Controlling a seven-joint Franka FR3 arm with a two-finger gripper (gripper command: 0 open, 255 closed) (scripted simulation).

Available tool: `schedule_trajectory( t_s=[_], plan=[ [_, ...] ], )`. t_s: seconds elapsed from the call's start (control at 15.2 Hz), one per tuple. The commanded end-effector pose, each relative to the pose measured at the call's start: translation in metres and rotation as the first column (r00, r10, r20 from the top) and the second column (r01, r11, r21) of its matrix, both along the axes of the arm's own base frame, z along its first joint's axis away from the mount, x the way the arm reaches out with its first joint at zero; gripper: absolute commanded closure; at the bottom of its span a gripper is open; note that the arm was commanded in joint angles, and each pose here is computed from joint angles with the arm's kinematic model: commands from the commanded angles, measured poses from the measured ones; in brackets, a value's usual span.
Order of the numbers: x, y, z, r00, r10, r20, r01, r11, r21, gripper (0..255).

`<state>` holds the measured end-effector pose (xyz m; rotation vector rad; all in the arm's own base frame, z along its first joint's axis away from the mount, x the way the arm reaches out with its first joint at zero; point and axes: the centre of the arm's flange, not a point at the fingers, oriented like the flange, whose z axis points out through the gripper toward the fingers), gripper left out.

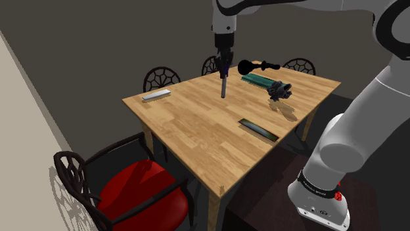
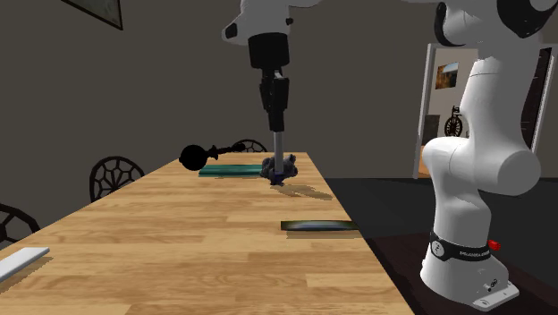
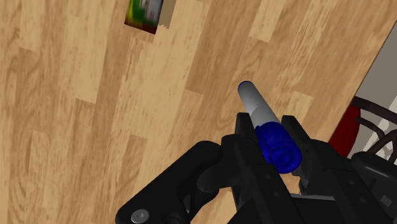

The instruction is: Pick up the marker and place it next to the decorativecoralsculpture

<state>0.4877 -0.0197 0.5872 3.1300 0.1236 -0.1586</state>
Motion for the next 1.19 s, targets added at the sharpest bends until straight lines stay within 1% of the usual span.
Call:
schedule_trajectory(
  t_s=[0.0, 1.12],
  plan=[
    [-0.004, -0.024, 0.001, 1.0, 0.001, 0.0, -0.001, 1.0, 0.0, 255],
    [-0.032, -0.247, 0.001, 1.0, 0.001, 0.0, -0.001, 1.0, 0.0, 255]
  ],
)
